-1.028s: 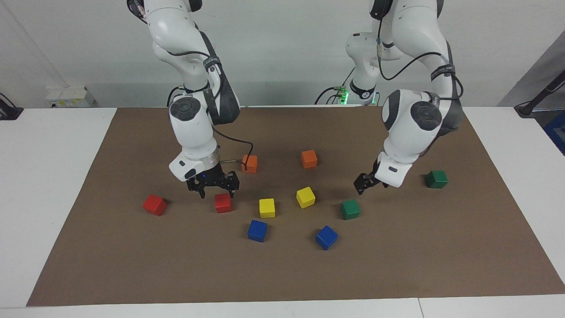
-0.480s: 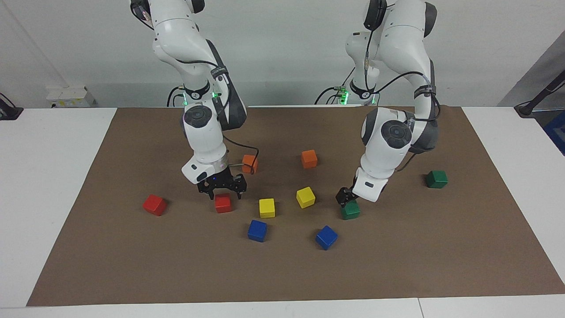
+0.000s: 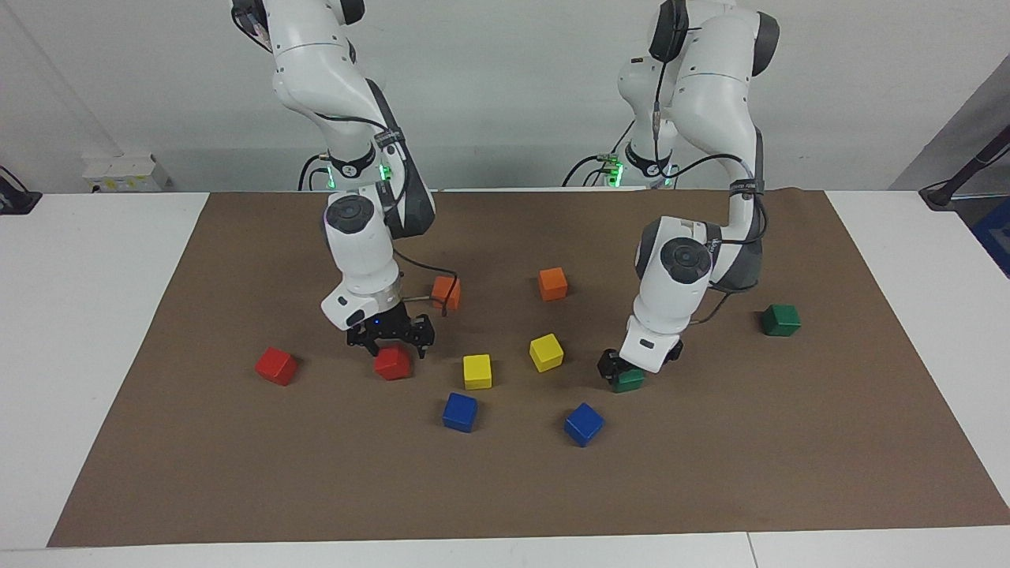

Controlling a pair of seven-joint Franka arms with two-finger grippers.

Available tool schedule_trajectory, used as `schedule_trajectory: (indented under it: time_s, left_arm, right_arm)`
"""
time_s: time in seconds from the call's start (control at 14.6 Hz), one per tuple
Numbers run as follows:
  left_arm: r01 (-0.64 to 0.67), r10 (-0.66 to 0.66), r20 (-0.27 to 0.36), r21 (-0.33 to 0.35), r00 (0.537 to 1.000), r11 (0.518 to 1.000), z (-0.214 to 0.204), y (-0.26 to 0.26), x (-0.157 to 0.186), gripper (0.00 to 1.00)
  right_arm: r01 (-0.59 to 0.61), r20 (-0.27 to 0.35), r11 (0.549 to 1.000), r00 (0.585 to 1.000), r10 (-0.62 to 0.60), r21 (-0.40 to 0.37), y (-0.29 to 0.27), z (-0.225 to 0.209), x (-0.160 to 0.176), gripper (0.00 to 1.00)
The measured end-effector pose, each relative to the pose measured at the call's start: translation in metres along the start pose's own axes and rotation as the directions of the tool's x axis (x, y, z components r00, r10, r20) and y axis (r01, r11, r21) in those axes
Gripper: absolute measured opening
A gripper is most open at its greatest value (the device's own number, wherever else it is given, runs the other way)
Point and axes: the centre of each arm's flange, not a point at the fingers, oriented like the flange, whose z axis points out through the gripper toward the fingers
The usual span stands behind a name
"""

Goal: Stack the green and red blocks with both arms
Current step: 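Grasp the second green cube with the left gripper while the right gripper grasps red, then carry the green cube over the placed green while the right gripper carries red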

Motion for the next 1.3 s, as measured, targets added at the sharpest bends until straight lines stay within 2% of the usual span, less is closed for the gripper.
schedule_trajectory:
  time_s: [0.27, 0.41, 0.48, 0.55, 0.69, 0.75, 0.82, 1.03, 1.1, 1.3]
  left_arm:
    - [-0.042, 0.042, -0.011, -0.001, 0.999, 0.999, 0.0, 0.001, 0.0, 0.99]
    - [-0.051, 0.051, -0.018, -0.004, 0.999, 0.999, 0.0, 0.002, 0.0, 0.9]
    - [-0.054, 0.054, -0.018, -0.004, 0.998, 0.999, 0.0, 0.002, 0.0, 0.9]
    - [-0.058, 0.057, -0.016, -0.004, 0.998, 0.998, 0.001, 0.003, -0.001, 0.86]
    - [-0.068, 0.068, -0.01, -0.002, 0.998, 0.998, 0.005, 0.007, -0.007, 0.62]
    - [-0.074, 0.074, -0.012, -0.001, 0.997, 0.997, 0.005, 0.009, -0.008, 0.55]
    - [-0.077, 0.077, -0.012, -0.001, 0.997, 0.997, 0.005, 0.011, -0.009, 0.55]
    - [-0.072, 0.072, -0.009, 0.003, 0.997, 0.997, 0.002, 0.008, -0.007, 0.55]
    - [-0.063, 0.063, -0.01, 0.007, 0.998, 0.998, -0.004, 0.004, -0.004, 0.55]
    - [0.007, -0.007, -0.006, -0.005, 1.0, 1.0, -0.041, -0.038, 0.017, 0.55]
  right_arm:
    - [0.001, 0.0, 1.0, 1.0, -0.001, 0.0, 0.0, 0.001, -0.001, 1.0]
    - [0.011, 0.0, 1.0, 1.0, -0.011, -0.001, 0.003, 0.001, 0.0, 1.0]
    - [0.02, -0.002, 1.0, 1.0, -0.02, -0.003, 0.009, 0.001, 0.002, 1.0]
    - [0.024, -0.008, 1.0, 1.0, -0.024, -0.004, 0.017, 0.002, 0.004, 1.0]
    - [0.018, -0.011, 1.0, 1.0, -0.018, -0.008, 0.033, 0.004, 0.009, 1.0]
    - [0.014, -0.017, 1.0, 1.0, -0.014, -0.009, 0.04, 0.006, 0.012, 1.0]
    - [0.013, -0.02, 1.0, 1.0, -0.013, -0.01, 0.046, 0.009, 0.013, 0.93]
    - [0.016, -0.022, 1.0, 1.0, -0.016, -0.012, 0.054, 0.012, 0.016, 0.58]
    - [0.016, -0.024, 1.0, 1.0, -0.016, -0.012, 0.054, 0.011, 0.016, 0.54]
    - [0.03, -0.014, 0.999, 0.999, -0.031, -0.019, 0.062, -0.001, 0.029, 0.54]
